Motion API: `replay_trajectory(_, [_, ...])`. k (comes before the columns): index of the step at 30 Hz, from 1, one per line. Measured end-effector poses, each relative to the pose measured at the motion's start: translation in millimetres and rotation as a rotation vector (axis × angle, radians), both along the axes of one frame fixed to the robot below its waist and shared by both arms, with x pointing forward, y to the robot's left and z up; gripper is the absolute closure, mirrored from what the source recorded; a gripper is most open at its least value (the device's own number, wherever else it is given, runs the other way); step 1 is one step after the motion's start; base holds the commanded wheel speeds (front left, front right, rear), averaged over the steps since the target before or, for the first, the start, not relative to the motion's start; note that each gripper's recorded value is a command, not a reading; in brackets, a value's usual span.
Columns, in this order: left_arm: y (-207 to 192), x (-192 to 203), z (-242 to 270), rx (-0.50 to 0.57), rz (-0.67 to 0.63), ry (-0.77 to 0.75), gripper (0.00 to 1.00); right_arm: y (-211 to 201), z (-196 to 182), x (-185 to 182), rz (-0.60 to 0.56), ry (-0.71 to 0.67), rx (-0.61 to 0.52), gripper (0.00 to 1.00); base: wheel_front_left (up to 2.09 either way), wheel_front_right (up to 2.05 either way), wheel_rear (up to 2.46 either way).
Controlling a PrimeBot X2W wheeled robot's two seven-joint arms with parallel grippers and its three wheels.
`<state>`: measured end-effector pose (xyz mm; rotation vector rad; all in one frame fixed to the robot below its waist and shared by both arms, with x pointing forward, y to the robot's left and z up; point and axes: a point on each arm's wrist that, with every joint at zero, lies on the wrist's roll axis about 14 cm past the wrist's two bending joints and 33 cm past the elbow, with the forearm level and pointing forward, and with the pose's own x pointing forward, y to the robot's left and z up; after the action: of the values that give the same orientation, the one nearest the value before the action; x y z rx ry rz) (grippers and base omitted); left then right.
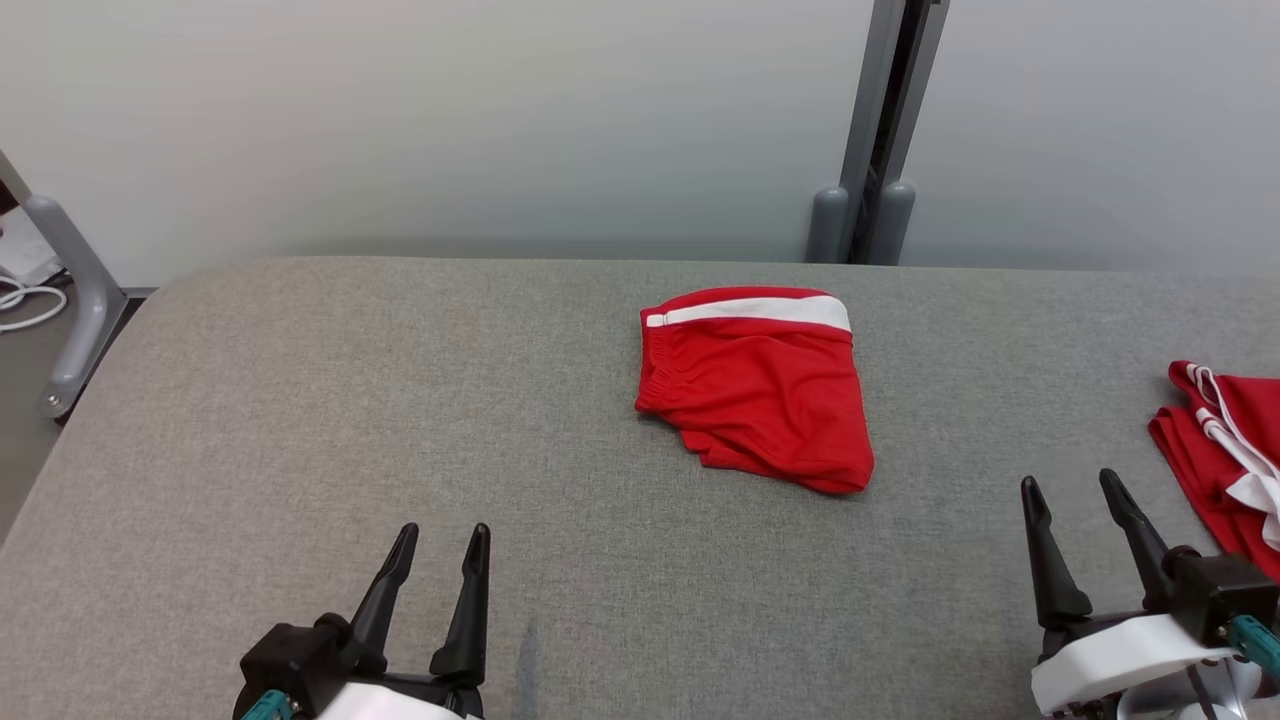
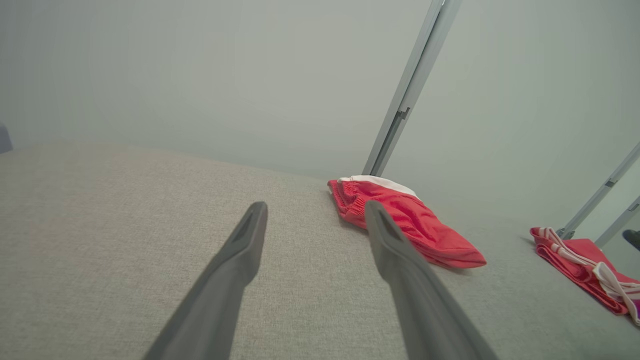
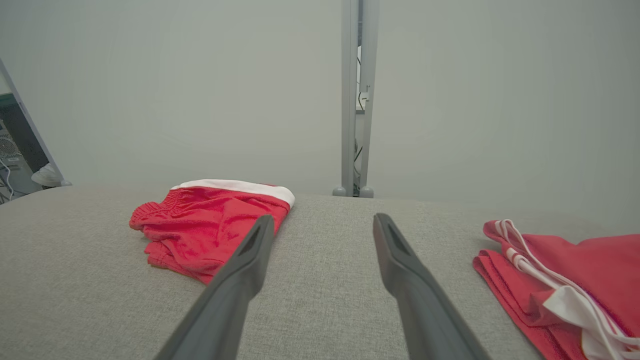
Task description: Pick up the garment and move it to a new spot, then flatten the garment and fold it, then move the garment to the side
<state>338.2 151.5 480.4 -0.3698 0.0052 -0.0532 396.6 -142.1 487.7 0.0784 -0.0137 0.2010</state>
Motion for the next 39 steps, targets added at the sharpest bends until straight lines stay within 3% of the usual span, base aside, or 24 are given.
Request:
replay_trajectory(5, [-2.8,6.7,-1.1,0.003,-0.010,0.004,0.00,7.7,-24.2,5.7,0.034,0.087,0.021,0.00,0.00,0.00,0.00])
replay_trajectory(14, [-7.6,33.8,-6.3,0.007,-0.032,0.019,0.00,33.2,-31.3,77.9,0.143,0.284,0.192,0.00,0.00,0.00,0.00])
replay_trajectory(16, [-6.1,38.2,-11.3,0.004,-0.027,0.034,0.00,43.4,-35.2,93.8,0.166,0.355,0.269,0.00,0.00,0.00,0.00])
replay_trajectory(23, [6.2,42.3,-30.6,0.003,0.010,0.095,0.00,69.6,-72.4,123.6,0.257,0.623,0.346,0.00,0.00,0.00,0.00])
replay_trajectory(27, [17.2,41.0,-37.8,0.018,0.053,0.124,0.00,86.8,-91.2,128.2,0.295,0.755,0.407,0.00,0.00,0.00,0.00])
replay_trajectory(30, [23.1,42.0,-38.4,0.022,0.075,0.129,0.00,90.8,-109.2,126.9,0.314,0.844,0.367,0.00,0.00,0.00,0.00])
replay_trajectory(39, [42.5,34.5,-47.4,0.034,0.144,0.169,0.00,128.7,-111.9,133.7,0.400,0.913,0.395,0.00,0.00,0.00,0.00])
